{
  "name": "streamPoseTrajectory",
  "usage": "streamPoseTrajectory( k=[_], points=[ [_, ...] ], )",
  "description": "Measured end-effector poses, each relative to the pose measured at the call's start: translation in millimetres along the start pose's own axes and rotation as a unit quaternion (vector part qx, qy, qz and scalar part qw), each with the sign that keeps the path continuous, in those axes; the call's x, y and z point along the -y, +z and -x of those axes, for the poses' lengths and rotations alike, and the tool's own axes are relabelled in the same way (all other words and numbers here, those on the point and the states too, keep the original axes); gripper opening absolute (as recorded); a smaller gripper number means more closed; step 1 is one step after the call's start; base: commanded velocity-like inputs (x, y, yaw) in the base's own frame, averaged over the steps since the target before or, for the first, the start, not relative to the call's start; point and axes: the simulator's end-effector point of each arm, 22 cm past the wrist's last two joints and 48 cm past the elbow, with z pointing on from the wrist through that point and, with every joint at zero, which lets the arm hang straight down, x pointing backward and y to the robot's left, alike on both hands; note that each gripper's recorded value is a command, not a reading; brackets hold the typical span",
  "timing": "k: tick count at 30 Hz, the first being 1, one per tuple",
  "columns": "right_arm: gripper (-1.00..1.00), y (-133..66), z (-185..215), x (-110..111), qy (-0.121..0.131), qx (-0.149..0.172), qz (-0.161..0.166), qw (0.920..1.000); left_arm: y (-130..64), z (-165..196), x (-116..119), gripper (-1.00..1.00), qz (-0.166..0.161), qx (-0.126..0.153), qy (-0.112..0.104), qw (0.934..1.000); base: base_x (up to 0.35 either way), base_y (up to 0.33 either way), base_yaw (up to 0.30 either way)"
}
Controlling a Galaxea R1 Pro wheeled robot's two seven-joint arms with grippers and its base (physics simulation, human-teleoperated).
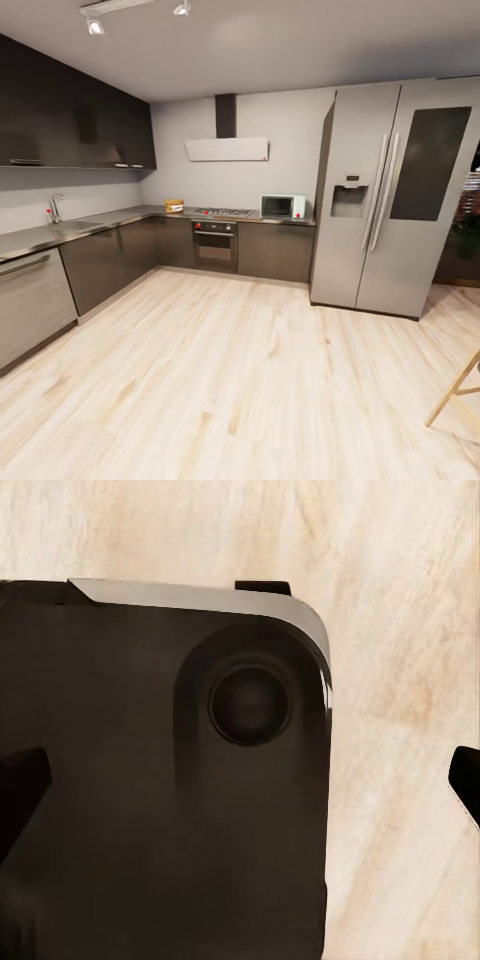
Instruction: In the kitchen, take the popcorn bag from the countertop, put it into the microwave, and heat it until the popcorn is cooked so the cooked popcorn ends up inside the bag.
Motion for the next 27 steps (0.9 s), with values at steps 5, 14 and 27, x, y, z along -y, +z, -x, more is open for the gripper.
streamPoseTrajectory(
  k=[5,14,27],
  points=[
    [1.00,0.0,0.0,0.0,0.000,0.000,0.000,1.0000,0.0,-0.3,0.0,1.00,0.000,0.000,0.000,1.0000,0.322,0.000,0.000],
    [1.00,0.0,0.1,0.1,0.001,0.000,0.000,1.0000,0.0,0.1,0.1,1.00,0.000,0.000,0.001,1.0000,0.322,0.000,0.000],
    [1.00,0.0,0.0,1.3,0.001,0.000,-0.001,1.0000,0.0,0.0,0.0,1.00,0.000,0.000,0.002,1.0000,0.322,0.000,0.000]
  ],
)
